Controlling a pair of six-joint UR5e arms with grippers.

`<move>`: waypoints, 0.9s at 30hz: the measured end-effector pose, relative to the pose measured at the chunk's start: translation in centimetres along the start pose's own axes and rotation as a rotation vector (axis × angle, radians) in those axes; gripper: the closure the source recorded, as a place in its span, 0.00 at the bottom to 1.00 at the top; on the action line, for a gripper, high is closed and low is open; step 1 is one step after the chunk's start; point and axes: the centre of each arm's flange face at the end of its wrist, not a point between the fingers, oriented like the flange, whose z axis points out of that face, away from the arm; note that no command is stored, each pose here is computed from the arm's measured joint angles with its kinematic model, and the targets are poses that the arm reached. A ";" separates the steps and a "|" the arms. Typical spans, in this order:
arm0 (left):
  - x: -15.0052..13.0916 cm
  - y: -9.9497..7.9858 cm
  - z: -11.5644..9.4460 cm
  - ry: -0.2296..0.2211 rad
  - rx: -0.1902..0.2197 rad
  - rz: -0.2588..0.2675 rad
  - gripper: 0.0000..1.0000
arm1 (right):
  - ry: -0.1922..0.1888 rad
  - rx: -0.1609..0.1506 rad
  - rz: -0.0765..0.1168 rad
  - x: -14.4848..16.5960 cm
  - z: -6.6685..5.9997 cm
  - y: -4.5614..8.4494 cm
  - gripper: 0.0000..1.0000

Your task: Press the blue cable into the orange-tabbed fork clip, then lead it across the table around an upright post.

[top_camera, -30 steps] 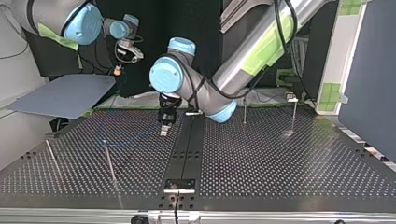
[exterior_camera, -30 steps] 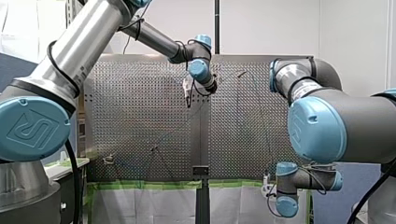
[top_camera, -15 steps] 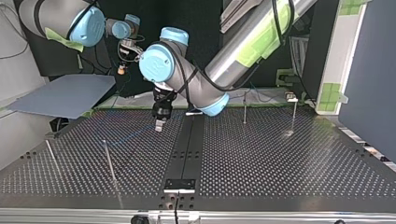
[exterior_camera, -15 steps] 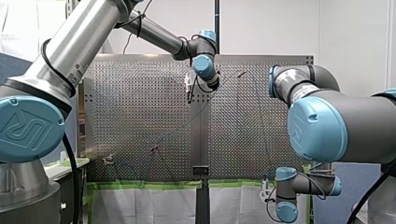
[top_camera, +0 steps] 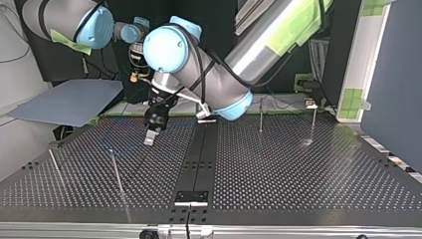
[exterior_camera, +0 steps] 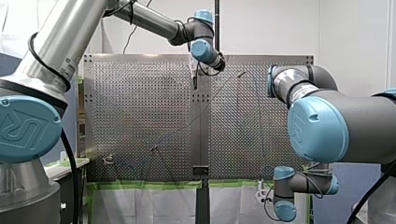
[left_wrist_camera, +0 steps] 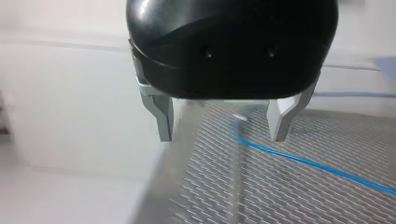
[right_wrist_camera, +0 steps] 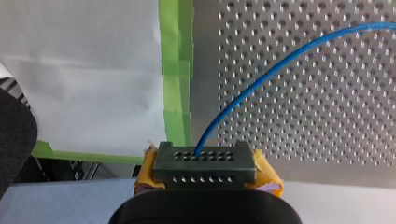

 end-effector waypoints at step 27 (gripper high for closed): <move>-1.5 -1.9 0.0 -0.030 0.222 -0.074 0.00 | 0.023 -0.006 0.022 -0.2 -4.3 0.0 1.00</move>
